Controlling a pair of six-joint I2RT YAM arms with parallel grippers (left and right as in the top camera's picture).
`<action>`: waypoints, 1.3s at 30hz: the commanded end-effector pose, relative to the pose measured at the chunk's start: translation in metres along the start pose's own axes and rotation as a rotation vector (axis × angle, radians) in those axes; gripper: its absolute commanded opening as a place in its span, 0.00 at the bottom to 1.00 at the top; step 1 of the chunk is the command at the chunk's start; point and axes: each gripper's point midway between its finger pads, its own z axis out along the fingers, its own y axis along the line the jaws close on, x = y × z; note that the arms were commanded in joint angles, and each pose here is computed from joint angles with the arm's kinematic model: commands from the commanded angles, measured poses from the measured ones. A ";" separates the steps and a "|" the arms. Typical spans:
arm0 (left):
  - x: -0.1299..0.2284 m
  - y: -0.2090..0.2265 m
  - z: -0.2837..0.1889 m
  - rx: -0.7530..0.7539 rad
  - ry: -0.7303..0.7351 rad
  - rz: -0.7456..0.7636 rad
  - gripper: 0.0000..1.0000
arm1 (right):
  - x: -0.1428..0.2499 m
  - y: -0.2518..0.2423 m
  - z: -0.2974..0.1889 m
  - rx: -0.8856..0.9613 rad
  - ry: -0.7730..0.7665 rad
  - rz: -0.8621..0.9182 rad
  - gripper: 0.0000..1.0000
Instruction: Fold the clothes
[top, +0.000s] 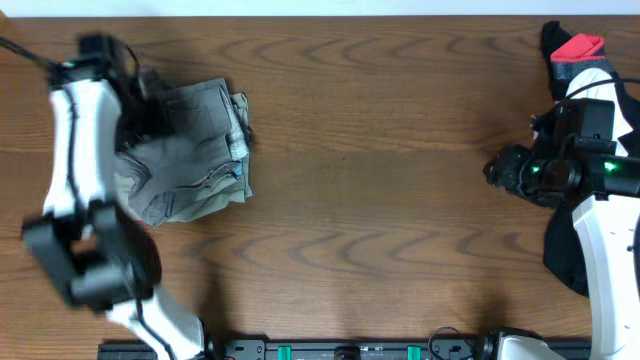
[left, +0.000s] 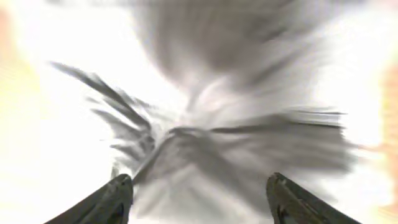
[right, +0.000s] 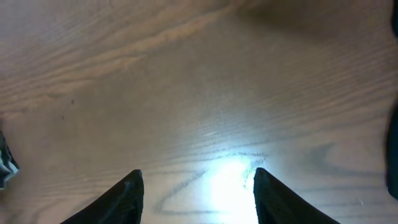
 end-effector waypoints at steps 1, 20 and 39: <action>-0.003 -0.028 -0.098 0.090 -0.220 0.112 0.72 | -0.010 0.018 -0.013 -0.084 -0.059 -0.068 0.56; 0.146 -0.065 -0.231 0.223 -0.326 0.230 0.98 | 0.028 0.084 -0.204 -0.298 -0.606 -0.571 0.99; 0.144 -0.065 -0.222 0.212 -0.289 0.230 0.98 | 0.066 0.065 -0.198 -0.268 -0.507 -0.543 0.99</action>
